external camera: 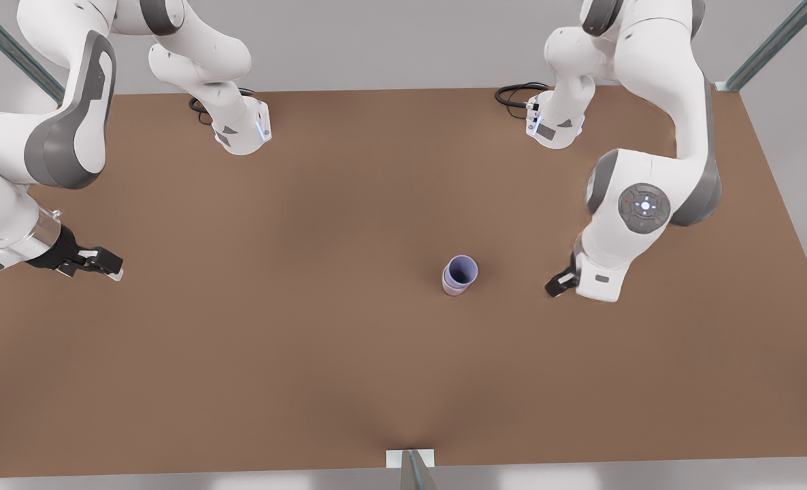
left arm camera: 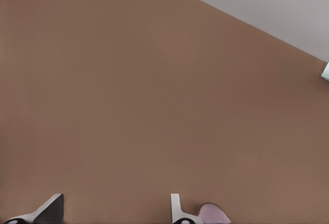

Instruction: Stack the cups, with the pink cup at the bottom and the purple cup at the top

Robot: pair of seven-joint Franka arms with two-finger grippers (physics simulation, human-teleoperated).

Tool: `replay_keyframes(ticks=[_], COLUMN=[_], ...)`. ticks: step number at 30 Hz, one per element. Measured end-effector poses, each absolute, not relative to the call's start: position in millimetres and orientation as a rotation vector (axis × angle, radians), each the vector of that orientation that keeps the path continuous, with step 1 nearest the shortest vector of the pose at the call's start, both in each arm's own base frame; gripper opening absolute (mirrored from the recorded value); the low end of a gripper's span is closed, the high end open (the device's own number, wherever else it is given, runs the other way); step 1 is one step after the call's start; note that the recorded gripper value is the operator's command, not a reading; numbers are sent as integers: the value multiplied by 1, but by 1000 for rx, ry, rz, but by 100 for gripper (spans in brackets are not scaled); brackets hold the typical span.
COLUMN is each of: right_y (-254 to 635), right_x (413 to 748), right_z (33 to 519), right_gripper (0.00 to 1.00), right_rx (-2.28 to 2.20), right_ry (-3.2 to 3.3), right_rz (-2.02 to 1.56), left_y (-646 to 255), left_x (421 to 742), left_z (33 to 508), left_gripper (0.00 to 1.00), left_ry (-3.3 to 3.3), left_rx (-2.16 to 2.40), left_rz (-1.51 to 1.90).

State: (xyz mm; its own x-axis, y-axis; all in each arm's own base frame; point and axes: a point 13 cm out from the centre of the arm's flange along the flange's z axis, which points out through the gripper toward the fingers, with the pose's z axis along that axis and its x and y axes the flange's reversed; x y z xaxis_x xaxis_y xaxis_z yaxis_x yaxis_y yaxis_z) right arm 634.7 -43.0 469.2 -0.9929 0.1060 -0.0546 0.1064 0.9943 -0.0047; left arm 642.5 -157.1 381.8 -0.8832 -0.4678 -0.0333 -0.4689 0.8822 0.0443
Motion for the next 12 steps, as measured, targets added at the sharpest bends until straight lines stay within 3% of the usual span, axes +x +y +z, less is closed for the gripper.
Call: replay_keyframes(ticks=[6, 12], right_y=[-43, -42], right_x=[635, 635], right_z=[469, 469], right_gripper=[100, 100], right_rx=[164, 162], right_ry=[3084, 3084], right_rz=[-12, -12], left_y=[-98, -110], left_x=[629, 616], left_z=[457, 484], left_gripper=[100, 100], left_ry=[3037, 3048], left_rx=[-459, -103], left_rz=[35, 35])
